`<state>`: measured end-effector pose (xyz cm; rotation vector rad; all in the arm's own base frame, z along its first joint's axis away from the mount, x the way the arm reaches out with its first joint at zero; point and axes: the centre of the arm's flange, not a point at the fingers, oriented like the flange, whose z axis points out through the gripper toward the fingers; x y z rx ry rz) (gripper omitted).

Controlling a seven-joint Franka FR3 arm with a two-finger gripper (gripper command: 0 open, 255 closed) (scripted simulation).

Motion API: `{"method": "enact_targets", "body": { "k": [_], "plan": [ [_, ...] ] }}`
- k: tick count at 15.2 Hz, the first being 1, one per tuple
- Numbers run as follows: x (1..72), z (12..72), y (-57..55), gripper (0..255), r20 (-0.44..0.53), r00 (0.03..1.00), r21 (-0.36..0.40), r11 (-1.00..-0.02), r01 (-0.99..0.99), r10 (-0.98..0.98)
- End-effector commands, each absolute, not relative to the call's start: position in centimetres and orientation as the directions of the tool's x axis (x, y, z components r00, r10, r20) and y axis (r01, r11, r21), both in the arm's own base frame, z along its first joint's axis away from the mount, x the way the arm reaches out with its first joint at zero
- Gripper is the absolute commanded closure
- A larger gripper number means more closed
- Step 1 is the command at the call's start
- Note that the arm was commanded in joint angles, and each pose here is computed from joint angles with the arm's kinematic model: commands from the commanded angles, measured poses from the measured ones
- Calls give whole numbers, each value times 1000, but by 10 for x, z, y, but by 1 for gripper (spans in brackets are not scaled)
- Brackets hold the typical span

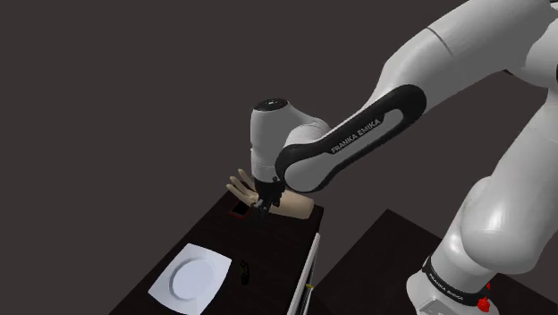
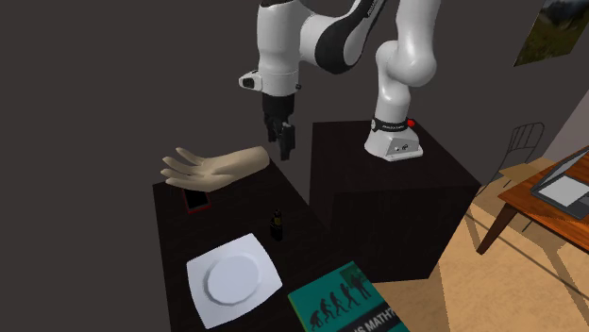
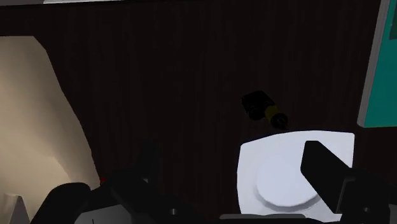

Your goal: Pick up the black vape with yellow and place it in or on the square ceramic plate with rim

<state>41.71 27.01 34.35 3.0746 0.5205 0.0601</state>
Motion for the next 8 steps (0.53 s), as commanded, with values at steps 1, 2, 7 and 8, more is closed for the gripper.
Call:
{"method": "enact_targets", "body": {
  "k": [1, 2, 7, 8],
  "plan": [
    [419, 322, 287, 0, 28, 936, 33, -936, 349, 350],
    [421, 311, 296, 0, 24, 933, 36, -933, 359, 360],
    [428, 258, 337, 0, 6, 913, 48, -912, 408, 409],
    [429, 247, 345, 0, 2, 908, 51, -907, 418, 418]
  ]
}}
